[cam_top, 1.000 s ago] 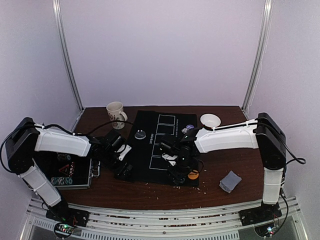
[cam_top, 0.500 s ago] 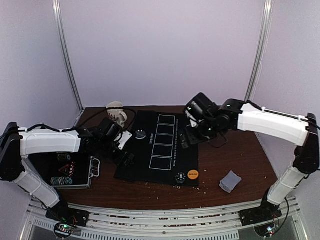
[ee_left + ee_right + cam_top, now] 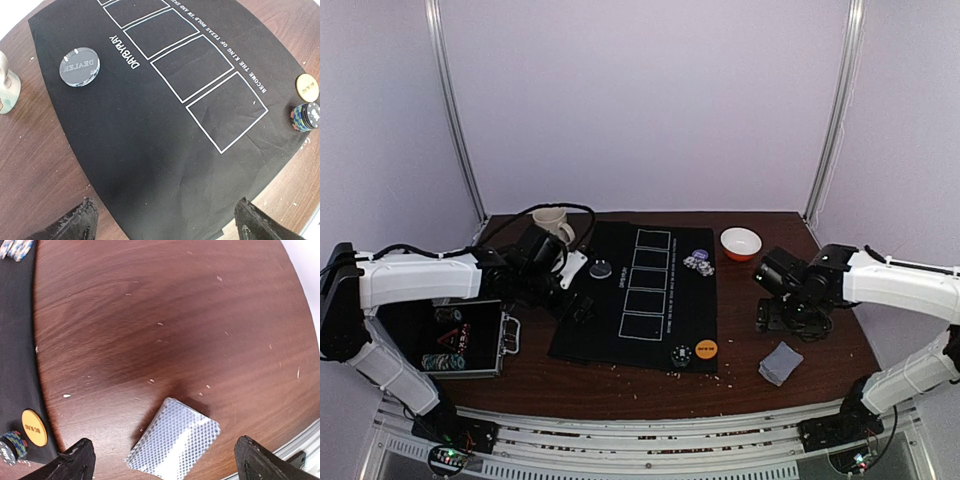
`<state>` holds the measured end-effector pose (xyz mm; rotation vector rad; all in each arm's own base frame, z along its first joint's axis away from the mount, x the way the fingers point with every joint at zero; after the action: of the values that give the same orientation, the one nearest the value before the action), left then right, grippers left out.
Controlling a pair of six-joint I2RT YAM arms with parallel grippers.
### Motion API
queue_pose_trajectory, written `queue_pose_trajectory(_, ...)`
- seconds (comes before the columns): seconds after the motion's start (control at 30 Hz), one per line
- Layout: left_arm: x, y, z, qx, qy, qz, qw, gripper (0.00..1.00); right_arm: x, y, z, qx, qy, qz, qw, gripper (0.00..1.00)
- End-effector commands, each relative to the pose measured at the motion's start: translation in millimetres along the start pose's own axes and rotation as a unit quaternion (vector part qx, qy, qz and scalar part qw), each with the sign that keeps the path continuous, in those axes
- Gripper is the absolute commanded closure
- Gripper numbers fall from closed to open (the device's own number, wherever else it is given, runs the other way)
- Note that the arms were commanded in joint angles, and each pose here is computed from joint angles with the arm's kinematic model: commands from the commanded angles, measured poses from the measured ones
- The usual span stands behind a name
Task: Distribute texas hold em gaming equipment
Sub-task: Pick up the face-down deck piles from the center of the board.
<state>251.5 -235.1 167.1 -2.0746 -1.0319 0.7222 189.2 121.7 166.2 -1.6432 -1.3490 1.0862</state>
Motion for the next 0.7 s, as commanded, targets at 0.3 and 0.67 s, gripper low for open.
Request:
queue_pose_trajectory(0.3,3.3,2.5,2.2,-0.007,0.021,-0.002,1.000,0.02,-5.2,36.7,35.1,0.036,0.119,-0.014,0.992,0.00)
queue_pose_trajectory(0.67,2.7,5.5,4.4,0.000,0.025,0.003,1.000,0.02,4.5,67.6,61.0,0.096,0.108,-0.041,0.989,0.00)
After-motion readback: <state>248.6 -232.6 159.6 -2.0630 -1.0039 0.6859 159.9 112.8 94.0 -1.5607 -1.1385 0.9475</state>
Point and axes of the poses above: each gripper's point midway between its finger pads, its own y axis out along the fingers, its own x axis along the line the jaws close on, z = x × y, the point moved 7 cm from there along -y, back along the fingers, and after that the axes turned 13 degrees about -y, right-handed, at the moved point
